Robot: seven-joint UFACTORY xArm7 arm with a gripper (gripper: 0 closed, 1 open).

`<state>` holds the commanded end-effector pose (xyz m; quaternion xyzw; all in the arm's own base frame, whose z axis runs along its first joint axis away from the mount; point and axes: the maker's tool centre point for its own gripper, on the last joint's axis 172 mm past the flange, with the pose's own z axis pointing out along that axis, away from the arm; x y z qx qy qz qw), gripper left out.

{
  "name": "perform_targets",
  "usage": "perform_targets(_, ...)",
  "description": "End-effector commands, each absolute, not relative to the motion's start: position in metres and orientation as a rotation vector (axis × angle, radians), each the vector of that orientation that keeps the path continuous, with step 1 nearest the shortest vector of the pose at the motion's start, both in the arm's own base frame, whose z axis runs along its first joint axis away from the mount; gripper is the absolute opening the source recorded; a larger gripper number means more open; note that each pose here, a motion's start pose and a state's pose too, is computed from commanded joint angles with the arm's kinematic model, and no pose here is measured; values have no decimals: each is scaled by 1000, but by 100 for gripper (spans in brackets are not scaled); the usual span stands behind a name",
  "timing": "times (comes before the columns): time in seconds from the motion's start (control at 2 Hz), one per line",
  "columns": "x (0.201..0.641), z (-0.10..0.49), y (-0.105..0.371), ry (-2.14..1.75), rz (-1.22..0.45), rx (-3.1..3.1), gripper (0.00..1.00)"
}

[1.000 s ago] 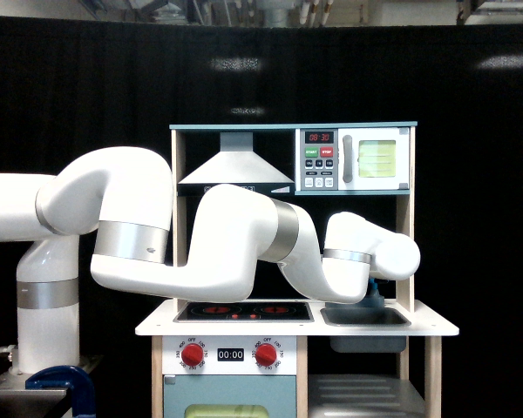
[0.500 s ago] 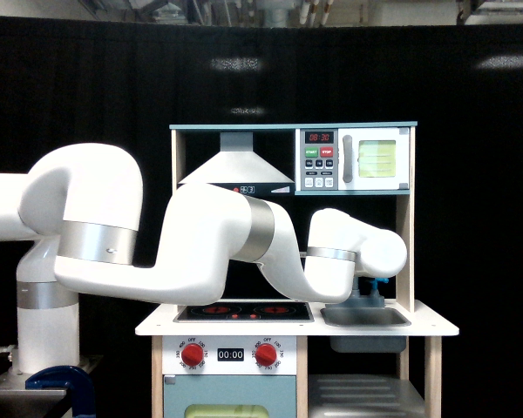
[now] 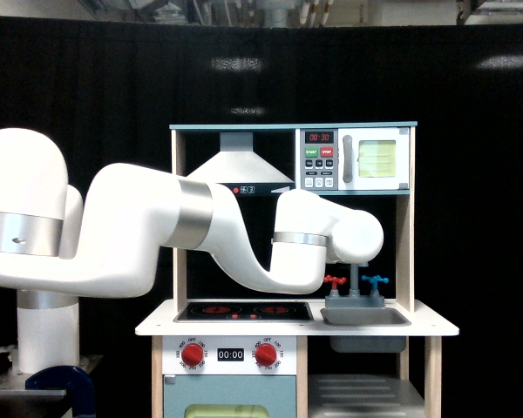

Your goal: Turn on the faucet

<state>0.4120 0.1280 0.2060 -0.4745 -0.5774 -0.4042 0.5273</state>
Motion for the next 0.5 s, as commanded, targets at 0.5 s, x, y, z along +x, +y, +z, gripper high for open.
perform_targets(0.5,372,213,95,-1380,-966,-1134,100)
